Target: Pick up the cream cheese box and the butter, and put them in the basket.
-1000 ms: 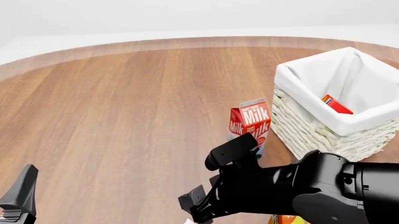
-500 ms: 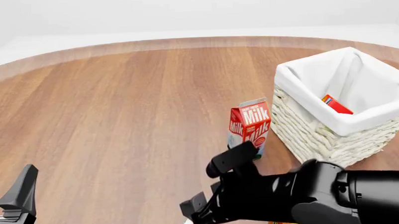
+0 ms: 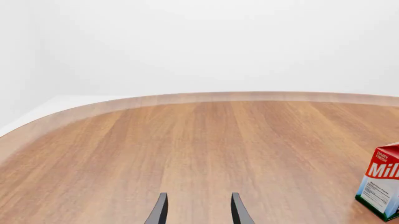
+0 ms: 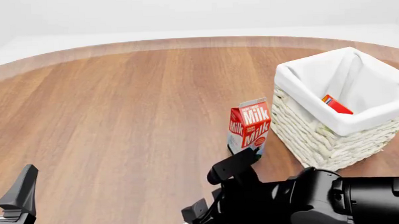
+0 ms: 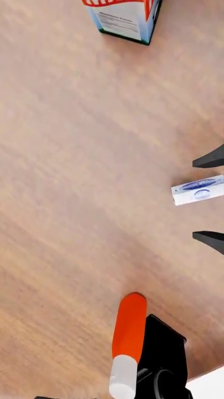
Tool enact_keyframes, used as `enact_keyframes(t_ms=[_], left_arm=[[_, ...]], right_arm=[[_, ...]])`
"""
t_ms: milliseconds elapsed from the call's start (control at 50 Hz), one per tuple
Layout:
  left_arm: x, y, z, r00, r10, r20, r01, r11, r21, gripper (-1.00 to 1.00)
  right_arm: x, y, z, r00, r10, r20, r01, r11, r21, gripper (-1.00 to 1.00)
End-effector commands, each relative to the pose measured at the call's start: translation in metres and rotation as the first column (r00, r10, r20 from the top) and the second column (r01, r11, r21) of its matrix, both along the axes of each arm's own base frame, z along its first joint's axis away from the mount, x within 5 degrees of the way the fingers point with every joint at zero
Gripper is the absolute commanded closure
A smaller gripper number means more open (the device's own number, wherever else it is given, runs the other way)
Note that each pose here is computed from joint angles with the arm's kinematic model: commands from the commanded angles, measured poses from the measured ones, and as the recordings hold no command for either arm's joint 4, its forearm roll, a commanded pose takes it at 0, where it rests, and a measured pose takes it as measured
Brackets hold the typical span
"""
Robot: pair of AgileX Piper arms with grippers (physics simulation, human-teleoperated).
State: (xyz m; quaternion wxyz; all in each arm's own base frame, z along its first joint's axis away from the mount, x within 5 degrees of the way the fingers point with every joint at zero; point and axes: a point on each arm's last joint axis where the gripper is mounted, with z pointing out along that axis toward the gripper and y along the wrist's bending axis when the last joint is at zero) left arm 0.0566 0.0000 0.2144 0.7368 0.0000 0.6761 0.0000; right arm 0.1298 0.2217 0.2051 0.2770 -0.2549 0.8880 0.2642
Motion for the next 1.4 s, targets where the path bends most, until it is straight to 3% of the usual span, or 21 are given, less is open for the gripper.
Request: enact_keyframes(t_ms=[20,1400], left_arm=[[0.0,0.0,0.0,1.0,0.0,0.0,0.0,1.0,0.0,-1.0],[0.0,0.0,0.0,1.0,0.0,0.0,0.0,1.0,0.0,-1.0]], right_arm=[[0.001,0.0,-0.003,1.0,-0.003,-0.003,0.003,1.0,-0.006,-1.0],[-0.002,0.002,-0.039,0.999,-0.02,-0.035,0.02,1.0,0.0,-1.0]])
